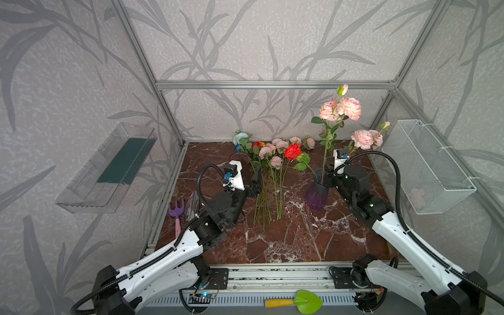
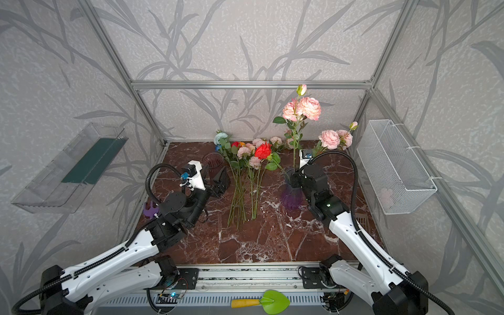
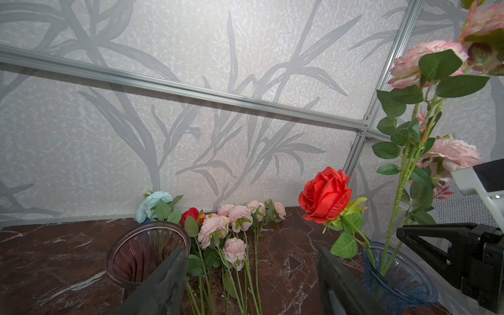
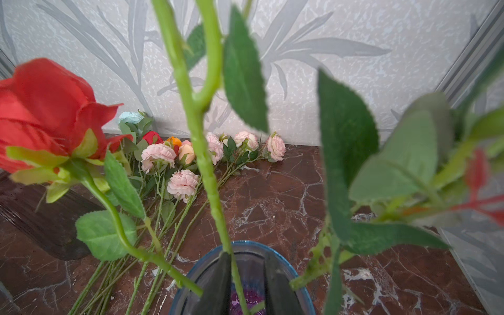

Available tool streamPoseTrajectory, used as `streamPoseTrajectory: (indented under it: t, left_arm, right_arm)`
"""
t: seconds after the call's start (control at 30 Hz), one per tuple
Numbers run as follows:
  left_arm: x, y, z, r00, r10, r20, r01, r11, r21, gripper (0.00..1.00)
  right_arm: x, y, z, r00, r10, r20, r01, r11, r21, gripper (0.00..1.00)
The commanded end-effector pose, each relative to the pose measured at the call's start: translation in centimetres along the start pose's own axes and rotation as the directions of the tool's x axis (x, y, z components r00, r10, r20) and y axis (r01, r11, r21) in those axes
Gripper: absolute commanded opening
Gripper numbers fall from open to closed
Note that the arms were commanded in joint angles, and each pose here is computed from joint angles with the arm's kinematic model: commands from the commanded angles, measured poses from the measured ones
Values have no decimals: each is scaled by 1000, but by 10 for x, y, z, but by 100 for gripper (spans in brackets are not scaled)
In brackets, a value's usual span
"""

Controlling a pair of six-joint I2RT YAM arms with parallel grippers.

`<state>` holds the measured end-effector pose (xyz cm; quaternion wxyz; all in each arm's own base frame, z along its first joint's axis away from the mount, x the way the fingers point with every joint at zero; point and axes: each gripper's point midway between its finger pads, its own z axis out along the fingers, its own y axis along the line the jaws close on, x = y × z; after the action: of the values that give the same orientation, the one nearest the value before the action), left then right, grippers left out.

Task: Arrange the flowers into the vase
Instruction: 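Reach the left gripper down into the rose pile while right holds rose in vase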

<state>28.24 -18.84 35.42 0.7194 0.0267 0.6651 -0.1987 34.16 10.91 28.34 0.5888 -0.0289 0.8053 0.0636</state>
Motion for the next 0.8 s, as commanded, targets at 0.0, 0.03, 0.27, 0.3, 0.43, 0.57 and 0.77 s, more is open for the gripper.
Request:
streamPoseTrajectory:
  t: [0.0,0.03,0.27,0.3,0.43,0.57,0.77]
  left_arm:
    - [0,1,0,1000,-21,10,21,1000,-9,75]
    - [1,1,0,1000,-20,9,20,1000,-8,75]
    - [2,1,0,1000,-17,8,17,1000,-7,75]
    - [3,0,1,1000,-15,5,15,1000,-5,75]
    - [6,-1,2,1000,-13,-2,13,1000,-1,75]
    - [10,-1,4,1000,-6,-12,6,1000,-3,75]
    - [13,-4,5,1000,-3,-20,3,1000,6,75]
  right_arm:
    - [-13,-7,-11,995,57,86,-58,998,15,23]
    - [-9,-10,-12,993,70,93,-73,997,20,23]
    - [5,-18,-23,980,133,145,-137,990,15,23]
    - [6,-18,-24,981,133,144,-137,990,17,23]
    - [5,-18,-25,980,136,146,-139,990,12,22]
    - [6,-19,-25,980,136,146,-140,990,15,22]
    - [10,-20,-22,983,121,135,-126,992,32,22]
